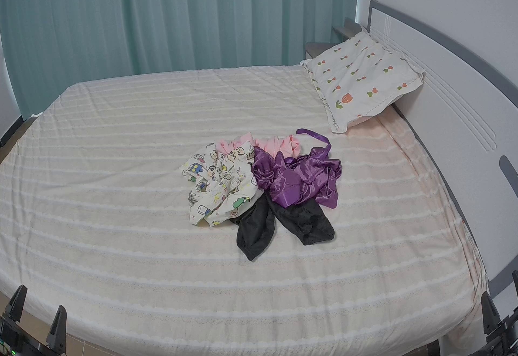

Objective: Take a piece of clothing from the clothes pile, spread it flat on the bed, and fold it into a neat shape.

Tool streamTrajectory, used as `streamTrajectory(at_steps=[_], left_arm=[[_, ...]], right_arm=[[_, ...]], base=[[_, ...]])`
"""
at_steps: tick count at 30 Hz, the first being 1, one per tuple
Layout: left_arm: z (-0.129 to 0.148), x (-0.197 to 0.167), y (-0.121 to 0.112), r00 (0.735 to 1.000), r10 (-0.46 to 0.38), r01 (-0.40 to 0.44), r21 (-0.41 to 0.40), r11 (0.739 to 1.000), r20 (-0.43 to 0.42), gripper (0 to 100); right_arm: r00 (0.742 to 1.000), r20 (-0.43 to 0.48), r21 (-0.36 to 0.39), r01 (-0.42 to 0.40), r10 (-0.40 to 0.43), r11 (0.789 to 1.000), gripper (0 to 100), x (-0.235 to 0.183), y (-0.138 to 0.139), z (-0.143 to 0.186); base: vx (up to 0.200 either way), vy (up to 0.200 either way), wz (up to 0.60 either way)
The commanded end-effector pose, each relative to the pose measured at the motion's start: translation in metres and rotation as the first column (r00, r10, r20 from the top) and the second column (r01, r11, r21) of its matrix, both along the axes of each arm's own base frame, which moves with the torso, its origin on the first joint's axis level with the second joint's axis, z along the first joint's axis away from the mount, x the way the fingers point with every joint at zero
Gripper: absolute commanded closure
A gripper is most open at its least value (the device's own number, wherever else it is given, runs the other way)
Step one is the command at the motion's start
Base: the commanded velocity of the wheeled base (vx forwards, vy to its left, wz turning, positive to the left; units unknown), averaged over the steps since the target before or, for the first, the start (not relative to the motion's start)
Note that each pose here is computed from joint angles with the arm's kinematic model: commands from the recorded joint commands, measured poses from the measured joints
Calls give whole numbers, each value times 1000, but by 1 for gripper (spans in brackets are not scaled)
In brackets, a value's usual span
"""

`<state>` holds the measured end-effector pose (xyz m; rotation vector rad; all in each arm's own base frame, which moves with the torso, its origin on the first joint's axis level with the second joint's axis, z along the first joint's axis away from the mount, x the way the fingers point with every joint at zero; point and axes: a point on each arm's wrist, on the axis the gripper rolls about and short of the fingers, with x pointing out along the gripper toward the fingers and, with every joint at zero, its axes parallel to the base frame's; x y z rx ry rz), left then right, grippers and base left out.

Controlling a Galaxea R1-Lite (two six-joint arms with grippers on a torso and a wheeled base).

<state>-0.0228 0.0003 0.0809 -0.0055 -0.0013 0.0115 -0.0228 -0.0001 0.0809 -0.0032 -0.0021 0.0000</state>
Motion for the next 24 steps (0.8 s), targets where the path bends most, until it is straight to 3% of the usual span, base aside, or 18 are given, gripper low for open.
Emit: streamTrajectory(at_steps=[1,13,17,21,24], left_arm=[[-5,0,0,1000,1,-1,-1,1000,2,0],[-5,0,0,1000,-1,1,-7,1000,2,0],[-5,0,0,1000,-1,1,-8,1000,2,0],[-5,0,0,1000,-1,1,-4,1000,2,0],[-5,0,0,1000,-1,1,-5,1000,2,0]], right_arm=[[1000,-1,-1,-2,2,1000,0,0,0,-5],[1000,7,-3,-3,3,1000,0,0,0,-4],[991,129,23,-25,21,999,0,-10,0,65],[995,-17,38,-96,97,995,0,9,2,71],[977,-155,121,-130,148,984,0,31,3,70]], base=[[0,0,0],[0,0,0],[0,0,0],[0,0,0],[0,0,0]])
